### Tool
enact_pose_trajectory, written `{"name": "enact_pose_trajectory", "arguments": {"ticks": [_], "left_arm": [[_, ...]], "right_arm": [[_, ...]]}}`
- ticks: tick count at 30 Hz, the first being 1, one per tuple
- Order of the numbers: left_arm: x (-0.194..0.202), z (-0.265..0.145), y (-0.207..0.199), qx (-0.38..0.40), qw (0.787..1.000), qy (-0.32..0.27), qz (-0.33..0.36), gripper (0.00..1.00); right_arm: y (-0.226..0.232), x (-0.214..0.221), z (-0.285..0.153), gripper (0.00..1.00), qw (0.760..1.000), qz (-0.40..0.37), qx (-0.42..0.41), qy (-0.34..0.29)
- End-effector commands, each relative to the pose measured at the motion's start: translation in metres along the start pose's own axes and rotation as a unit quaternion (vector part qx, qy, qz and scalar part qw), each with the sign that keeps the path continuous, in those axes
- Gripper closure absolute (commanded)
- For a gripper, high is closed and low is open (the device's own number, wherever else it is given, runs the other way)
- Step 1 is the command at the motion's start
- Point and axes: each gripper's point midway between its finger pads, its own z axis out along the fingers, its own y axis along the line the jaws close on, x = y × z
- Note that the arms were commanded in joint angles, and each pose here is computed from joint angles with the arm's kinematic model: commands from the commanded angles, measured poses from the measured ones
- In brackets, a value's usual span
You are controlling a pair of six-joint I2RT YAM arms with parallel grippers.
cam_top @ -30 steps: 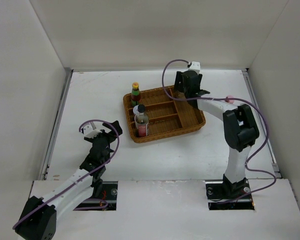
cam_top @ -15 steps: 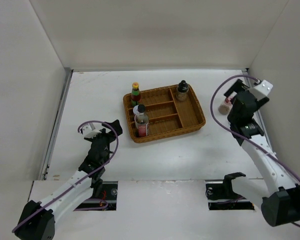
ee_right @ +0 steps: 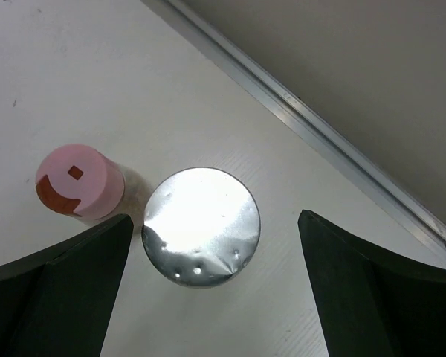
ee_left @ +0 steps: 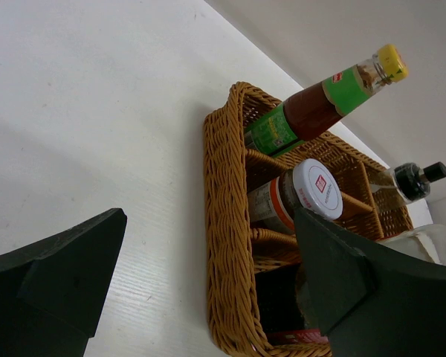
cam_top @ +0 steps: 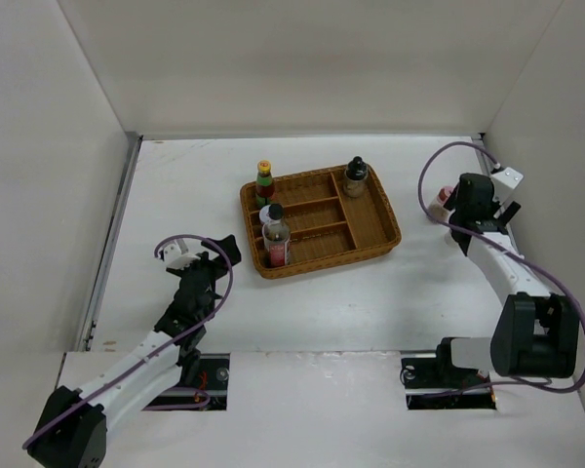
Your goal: Organize the condiment bottles
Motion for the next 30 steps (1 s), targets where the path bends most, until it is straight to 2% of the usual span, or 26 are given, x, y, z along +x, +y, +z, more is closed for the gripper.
{"name": "enact_pose_trajectory", "arguments": {"ticks": [1, 5, 6, 10, 12, 16, 19, 26, 30], "left_arm": [[-0.001, 0.000, -0.005, 0.011, 1.000, -0.003, -0.012, 0.00], [0.001, 0.001, -0.004, 0.009, 1.000, -0.002, -0.011, 0.00], [0.001, 0.001, -0.004, 0.009, 1.000, -0.002, -0.011, 0.00], [0.000, 0.001, -0.005, 0.011, 1.000, -0.004, -0.012, 0.00], [0.000, 0.001, -0.005, 0.012, 1.000, -0.004, -0.013, 0.00], [-0.001, 0.001, -0.005, 0.012, 1.000, -0.004, -0.013, 0.00], [-0.002, 0.001, -0.005, 0.012, 1.000, -0.007, -0.014, 0.00], [-0.001, 0.002, -0.001, 0.006, 1.000, -0.007, -0.012, 0.00], [-0.001, 0.002, 0.000, 0.003, 1.000, -0.006, -0.010, 0.00]], "right_arm": [[0.016, -0.028, 0.004, 0.00, 0.999, 0.037, -0.029, -0.016], [0.018, -0.019, 0.019, 0.00, 0.999, 0.045, -0.029, 0.000], [0.018, -0.016, 0.022, 0.03, 0.999, 0.044, -0.028, 0.004], [0.019, -0.015, 0.023, 0.32, 0.998, 0.054, -0.029, -0.004], [0.014, -0.021, 0.016, 0.40, 0.997, 0.068, -0.027, -0.016], [0.008, -0.058, -0.032, 0.44, 0.992, 0.093, -0.040, -0.082], [0.022, -0.084, -0.074, 0.45, 0.985, 0.091, -0.080, -0.120], [0.118, -0.108, -0.156, 0.47, 0.959, 0.068, -0.240, -0.138], [0.177, -0.105, -0.166, 0.46, 0.946, 0.033, -0.292, -0.141]]}}
